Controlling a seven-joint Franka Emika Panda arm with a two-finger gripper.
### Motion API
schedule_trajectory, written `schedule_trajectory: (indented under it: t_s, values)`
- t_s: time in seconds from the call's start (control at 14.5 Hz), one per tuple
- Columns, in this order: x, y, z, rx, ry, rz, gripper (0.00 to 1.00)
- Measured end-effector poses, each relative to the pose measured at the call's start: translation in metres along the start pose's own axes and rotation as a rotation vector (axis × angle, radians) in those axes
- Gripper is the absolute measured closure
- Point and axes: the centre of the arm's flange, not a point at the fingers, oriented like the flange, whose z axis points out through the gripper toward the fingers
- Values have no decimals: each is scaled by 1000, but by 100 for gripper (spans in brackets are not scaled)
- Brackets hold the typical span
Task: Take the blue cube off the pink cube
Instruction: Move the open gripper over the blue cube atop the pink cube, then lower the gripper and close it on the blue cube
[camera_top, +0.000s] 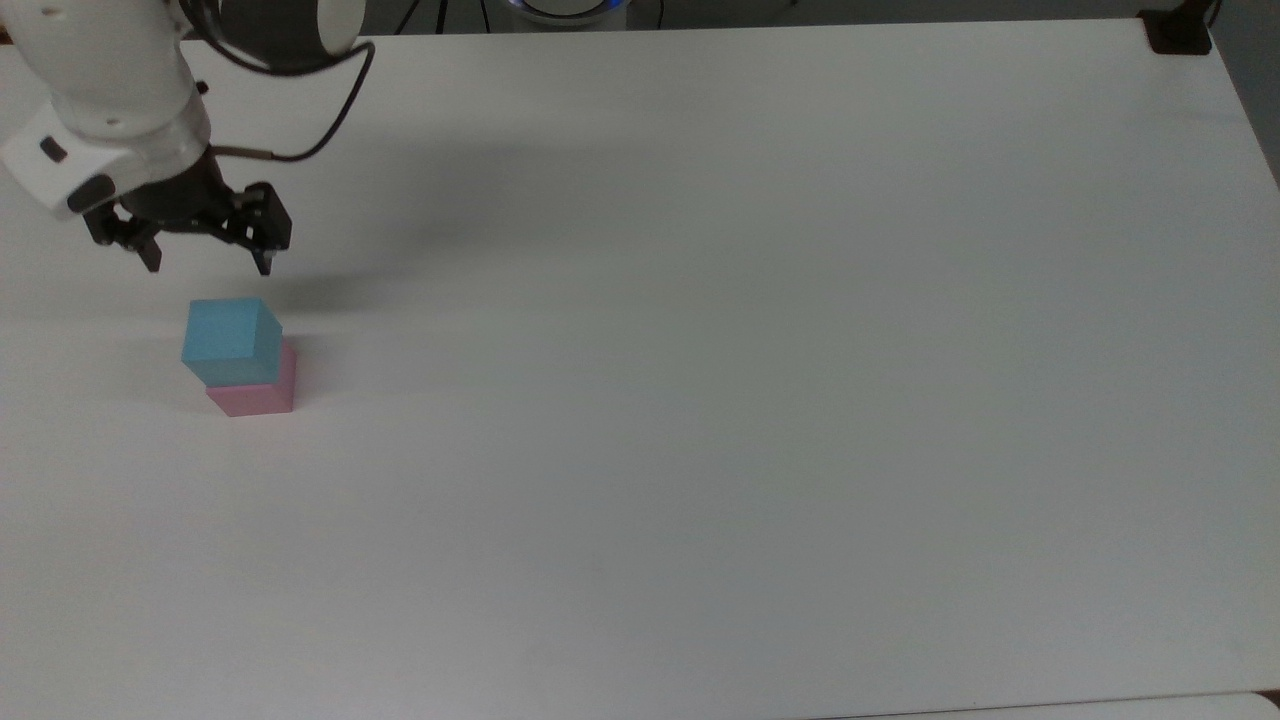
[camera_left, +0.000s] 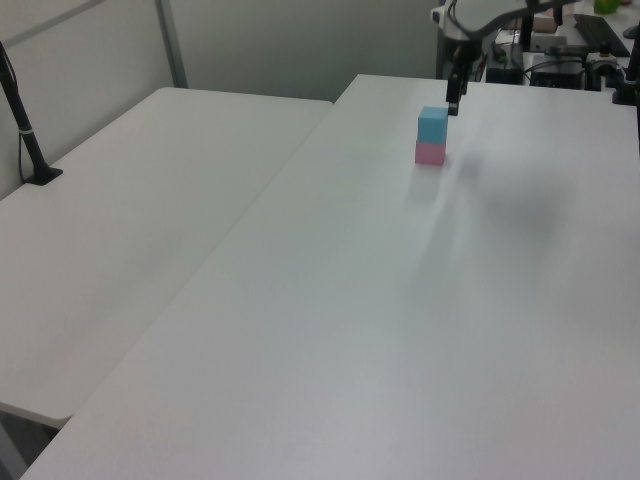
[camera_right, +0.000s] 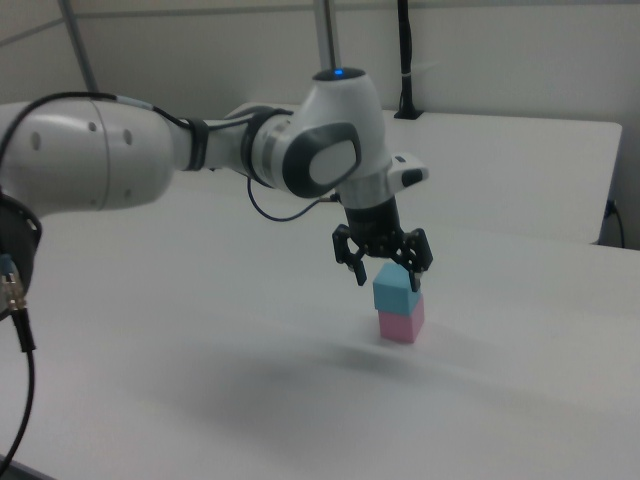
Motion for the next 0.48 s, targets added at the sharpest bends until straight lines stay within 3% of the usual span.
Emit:
schedule_trajectory:
  t_s: [0.48]
  values:
    - [18, -10, 36, 23, 30, 14, 1]
